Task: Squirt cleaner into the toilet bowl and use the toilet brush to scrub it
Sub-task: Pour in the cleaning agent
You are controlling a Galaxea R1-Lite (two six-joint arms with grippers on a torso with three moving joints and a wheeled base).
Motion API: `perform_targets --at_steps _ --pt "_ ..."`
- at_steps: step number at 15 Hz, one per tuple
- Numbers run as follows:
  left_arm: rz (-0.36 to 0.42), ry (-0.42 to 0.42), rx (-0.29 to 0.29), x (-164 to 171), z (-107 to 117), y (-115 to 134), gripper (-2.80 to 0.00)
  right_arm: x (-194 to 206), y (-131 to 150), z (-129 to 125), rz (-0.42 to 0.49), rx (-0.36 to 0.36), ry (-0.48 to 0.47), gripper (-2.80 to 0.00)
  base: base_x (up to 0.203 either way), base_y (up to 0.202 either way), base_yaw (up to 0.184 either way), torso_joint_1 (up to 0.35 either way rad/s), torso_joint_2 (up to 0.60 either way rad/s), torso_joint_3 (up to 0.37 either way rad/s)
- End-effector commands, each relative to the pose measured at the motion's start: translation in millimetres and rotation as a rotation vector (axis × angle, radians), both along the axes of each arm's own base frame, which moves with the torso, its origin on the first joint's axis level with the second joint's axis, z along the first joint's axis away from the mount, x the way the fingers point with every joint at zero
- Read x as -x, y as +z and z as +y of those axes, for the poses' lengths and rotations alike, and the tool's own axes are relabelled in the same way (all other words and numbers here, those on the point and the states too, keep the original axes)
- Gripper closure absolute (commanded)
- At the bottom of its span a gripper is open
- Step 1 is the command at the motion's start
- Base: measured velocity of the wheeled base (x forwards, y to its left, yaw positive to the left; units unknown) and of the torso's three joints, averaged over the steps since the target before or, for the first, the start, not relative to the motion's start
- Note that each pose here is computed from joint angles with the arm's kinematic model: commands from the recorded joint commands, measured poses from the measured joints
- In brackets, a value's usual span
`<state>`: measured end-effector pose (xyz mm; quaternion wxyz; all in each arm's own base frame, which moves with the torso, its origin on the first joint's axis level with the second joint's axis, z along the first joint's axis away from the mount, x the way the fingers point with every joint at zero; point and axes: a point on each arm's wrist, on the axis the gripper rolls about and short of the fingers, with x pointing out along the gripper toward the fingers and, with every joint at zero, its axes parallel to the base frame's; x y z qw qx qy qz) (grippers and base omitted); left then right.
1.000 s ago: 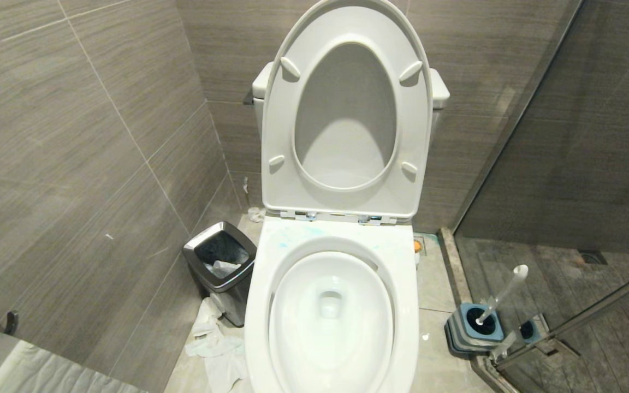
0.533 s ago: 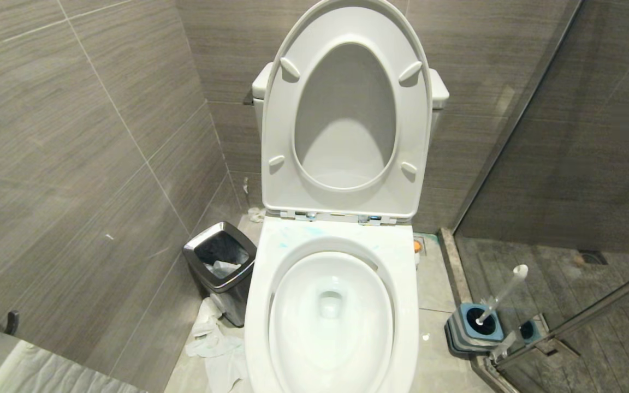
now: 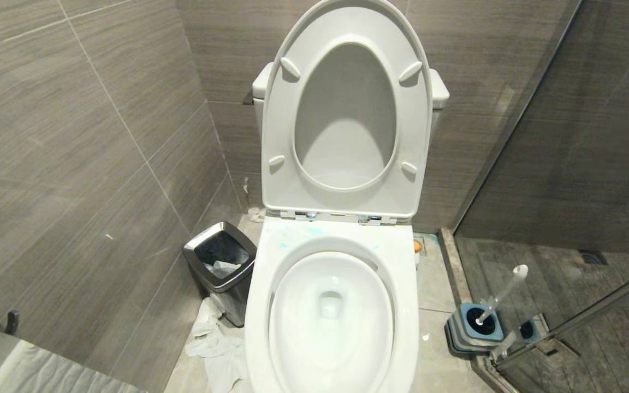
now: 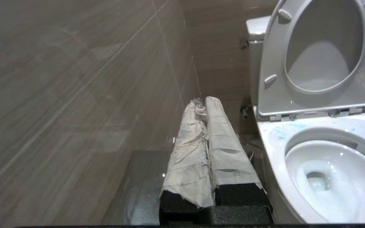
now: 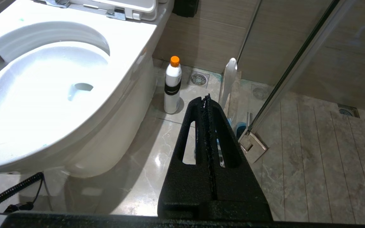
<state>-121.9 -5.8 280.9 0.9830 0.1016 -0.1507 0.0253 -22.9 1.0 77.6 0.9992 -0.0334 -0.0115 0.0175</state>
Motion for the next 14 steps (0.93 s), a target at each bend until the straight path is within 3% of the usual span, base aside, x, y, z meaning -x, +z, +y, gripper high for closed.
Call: perform_targets --at_steps 1,4,7,12,14 --pt "0.029 -0.002 0.003 -3.6 1.7 -13.8 0.0 -0.9 -3.4 0.0 0.011 0.001 0.001 0.0 0.0 0.0 0.0 0.0 0.0 0.0" --pt "0.055 0.007 0.013 -7.0 4.4 -40.5 0.0 -0.9 -3.4 0.0 0.011 0.001 0.001 0.0 0.0 0.0 0.0 0.0 0.0 0.0" --pt "0.063 0.023 0.023 -8.1 5.7 -82.7 0.0 -0.9 -3.4 0.0 0.011 0.001 0.001 0.0 0.0 0.0 0.0 0.0 0.0 0.0" --pt "0.077 0.026 0.058 -33.2 6.3 -103.2 0.0 -1.0 -3.7 0.0 0.012 0.001 0.001 0.0 0.0 0.0 0.0 0.0 0.0 0.0" --pt "0.016 0.013 0.069 -46.4 6.5 -109.0 0.0 -0.9 -3.4 0.0 0.011 0.001 0.001 0.0 0.0 0.0 0.0 0.0 0.0 0.0"
